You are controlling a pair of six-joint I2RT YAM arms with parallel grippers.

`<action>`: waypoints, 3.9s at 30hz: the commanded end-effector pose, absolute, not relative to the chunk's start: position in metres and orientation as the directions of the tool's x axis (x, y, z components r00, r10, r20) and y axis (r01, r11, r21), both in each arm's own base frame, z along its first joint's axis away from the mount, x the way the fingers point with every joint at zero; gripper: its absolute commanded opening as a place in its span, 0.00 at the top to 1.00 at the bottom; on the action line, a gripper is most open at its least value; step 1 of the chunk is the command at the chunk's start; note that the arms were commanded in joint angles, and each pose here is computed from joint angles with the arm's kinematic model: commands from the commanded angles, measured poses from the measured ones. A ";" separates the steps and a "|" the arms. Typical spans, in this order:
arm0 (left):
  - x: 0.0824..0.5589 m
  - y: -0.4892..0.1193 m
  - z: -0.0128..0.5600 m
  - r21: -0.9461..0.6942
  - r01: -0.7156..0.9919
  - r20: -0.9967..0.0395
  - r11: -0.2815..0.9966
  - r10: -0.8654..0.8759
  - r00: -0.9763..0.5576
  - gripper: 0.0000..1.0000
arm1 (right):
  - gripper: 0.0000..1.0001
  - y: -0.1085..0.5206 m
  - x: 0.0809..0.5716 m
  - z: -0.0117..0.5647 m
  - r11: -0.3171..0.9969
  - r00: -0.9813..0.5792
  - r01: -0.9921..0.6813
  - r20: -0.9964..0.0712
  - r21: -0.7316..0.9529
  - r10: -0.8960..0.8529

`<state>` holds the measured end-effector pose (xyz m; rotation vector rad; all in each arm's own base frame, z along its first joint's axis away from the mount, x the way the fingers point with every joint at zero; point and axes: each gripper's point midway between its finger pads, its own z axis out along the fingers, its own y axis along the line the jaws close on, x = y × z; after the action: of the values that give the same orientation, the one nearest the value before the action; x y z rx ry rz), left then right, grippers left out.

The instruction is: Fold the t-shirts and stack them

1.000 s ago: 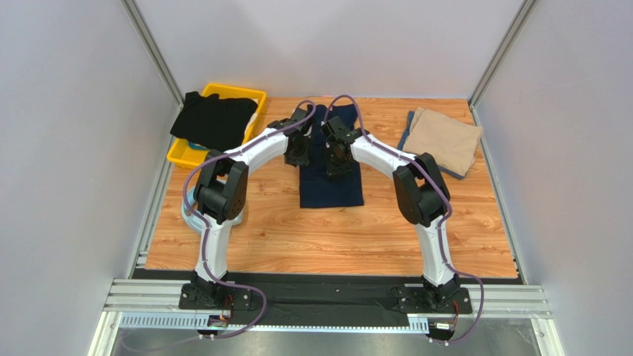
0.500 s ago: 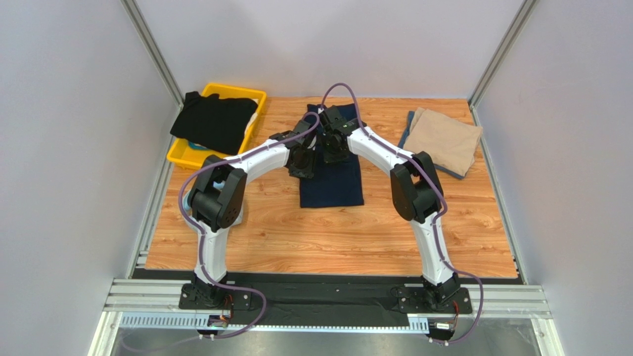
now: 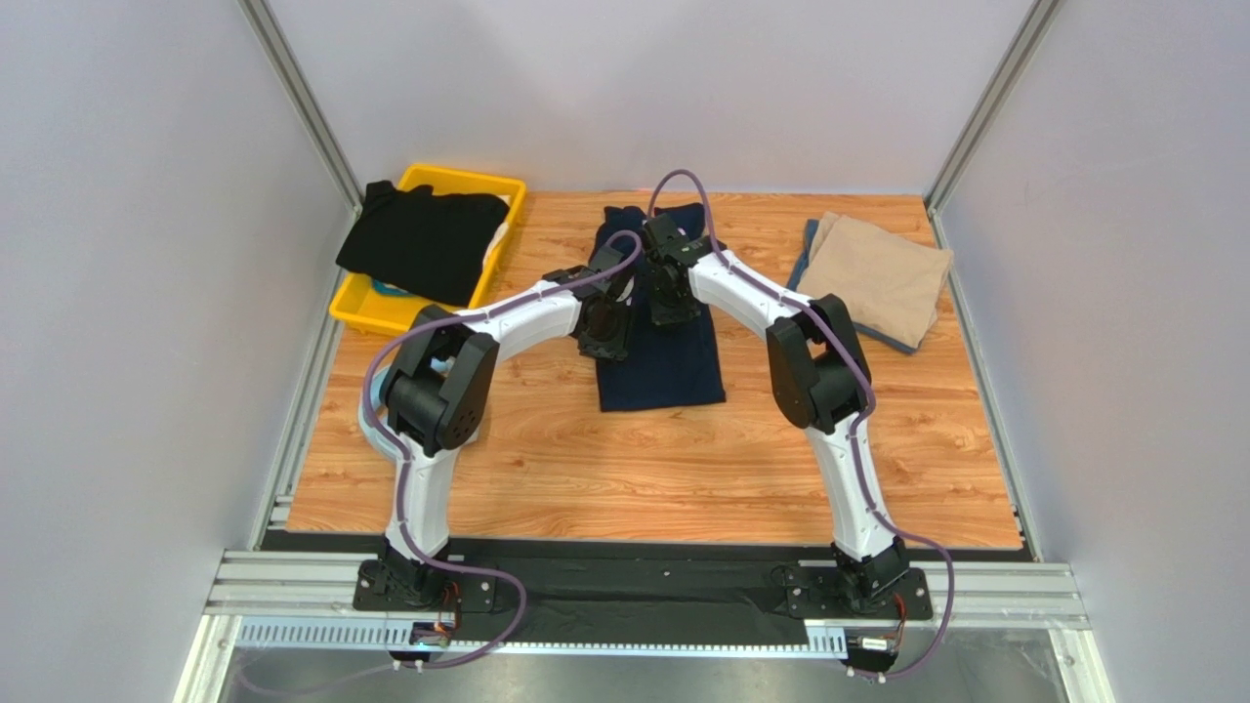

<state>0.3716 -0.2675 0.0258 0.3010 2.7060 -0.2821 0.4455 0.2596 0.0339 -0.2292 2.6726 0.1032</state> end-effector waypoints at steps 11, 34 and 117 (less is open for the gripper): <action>0.346 -0.268 0.007 -0.166 0.260 -0.341 0.951 0.192 -0.920 0.60 | 0.86 0.224 0.471 0.034 0.999 -0.852 -0.021 -0.524 0.031 -0.001; 0.293 -0.234 -0.013 -0.147 0.166 -0.234 0.975 0.129 -0.964 0.58 | 0.71 0.163 0.446 0.112 0.997 -0.768 0.045 -0.637 0.057 0.071; 0.202 -0.183 0.004 -0.512 -0.044 -0.222 0.858 -0.182 -0.958 0.41 | 0.48 0.227 0.247 -0.030 0.927 -0.985 -0.106 -0.163 0.360 -0.049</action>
<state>0.2100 -0.1865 0.0230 -0.1038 2.7303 -0.7213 0.2944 0.2639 0.0265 -0.1338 2.6906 0.7955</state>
